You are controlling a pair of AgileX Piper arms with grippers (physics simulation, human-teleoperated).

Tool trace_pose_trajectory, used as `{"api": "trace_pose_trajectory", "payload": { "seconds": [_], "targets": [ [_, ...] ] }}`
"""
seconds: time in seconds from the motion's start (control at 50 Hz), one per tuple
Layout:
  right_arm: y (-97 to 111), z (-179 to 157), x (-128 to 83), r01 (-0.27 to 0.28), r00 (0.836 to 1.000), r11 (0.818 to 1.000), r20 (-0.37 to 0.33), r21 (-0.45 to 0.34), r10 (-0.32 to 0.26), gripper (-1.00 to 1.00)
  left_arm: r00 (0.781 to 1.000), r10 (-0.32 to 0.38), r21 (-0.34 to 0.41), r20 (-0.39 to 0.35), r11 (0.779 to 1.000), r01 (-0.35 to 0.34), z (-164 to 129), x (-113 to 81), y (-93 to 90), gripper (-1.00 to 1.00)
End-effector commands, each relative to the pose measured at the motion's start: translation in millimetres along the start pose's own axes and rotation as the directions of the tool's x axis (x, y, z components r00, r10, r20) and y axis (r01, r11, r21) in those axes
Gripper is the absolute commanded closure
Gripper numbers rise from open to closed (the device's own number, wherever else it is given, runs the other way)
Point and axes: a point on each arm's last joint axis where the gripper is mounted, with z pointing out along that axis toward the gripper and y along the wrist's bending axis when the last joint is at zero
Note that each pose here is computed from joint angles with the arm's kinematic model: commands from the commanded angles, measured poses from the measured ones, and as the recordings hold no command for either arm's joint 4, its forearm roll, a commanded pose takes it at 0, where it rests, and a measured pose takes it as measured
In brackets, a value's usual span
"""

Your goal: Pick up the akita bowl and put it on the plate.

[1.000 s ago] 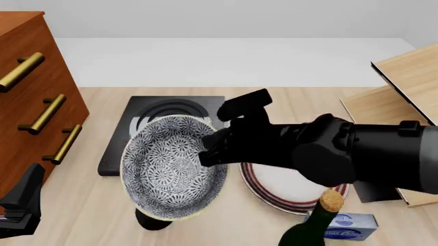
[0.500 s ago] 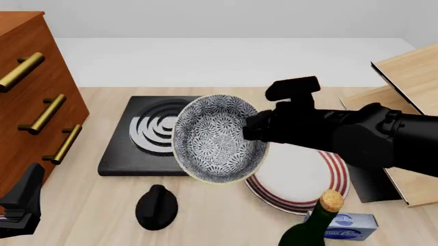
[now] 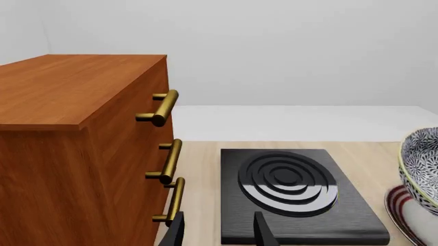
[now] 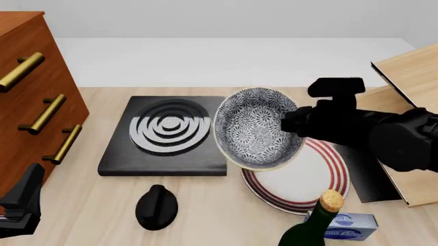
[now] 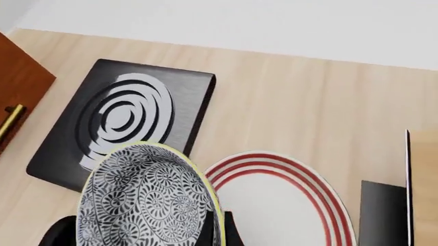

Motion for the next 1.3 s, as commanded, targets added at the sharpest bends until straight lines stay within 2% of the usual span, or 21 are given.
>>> {"api": "trace_pose_trajectory", "payload": {
  "seconds": [0.02, 0.36, 0.5, 0.76, 0.8, 0.84, 1.3],
  "targets": [
    [-23, -2, 6, -0.072, 0.997, 0.995, 0.013, 0.067, 0.071, 1.00, 1.000, 0.000, 0.000, 0.001, 1.000, 0.000, 0, 0.0, 0.0, -1.00],
    [-47, 8, 27, -0.121, 0.992, 0.983, -0.003, 0.139, 0.123, 1.00, 1.000, 0.000, 0.000, 0.001, 1.000, 0.000, 0, 0.2, 0.0, -1.00],
    [-64, 14, 30, -0.122, 0.992, 0.974, -0.006, 0.189, 0.126, 1.00, 1.000, 0.000, 0.000, 0.001, 1.000, 0.000, 0, 0.2, 0.0, -1.00],
    [-82, 22, 37, -0.146, 0.988, 0.960, -0.007, 0.238, 0.152, 1.00, 1.000, 0.000, 0.000, 0.001, 1.000, 0.000, 0, 0.2, 0.0, -1.00],
    [-79, 25, 41, -0.175, 0.983, 0.958, -0.005, 0.228, 0.181, 1.00, 1.000, 0.000, 0.000, 0.001, 1.000, 0.000, 0, 0.2, 0.0, -1.00],
    [-83, 26, 41, -0.164, 0.985, 0.957, -0.008, 0.240, 0.171, 1.00, 1.000, 0.000, 0.000, 0.001, 1.000, 0.000, 0, 0.1, 0.0, -1.00],
    [-88, 36, 58, -0.196, 0.977, 0.948, -0.030, 0.252, 0.210, 1.00, 1.000, 0.000, 0.000, 0.001, 1.000, 0.000, 0, 0.2, 0.0, -1.00]
  ]
}}
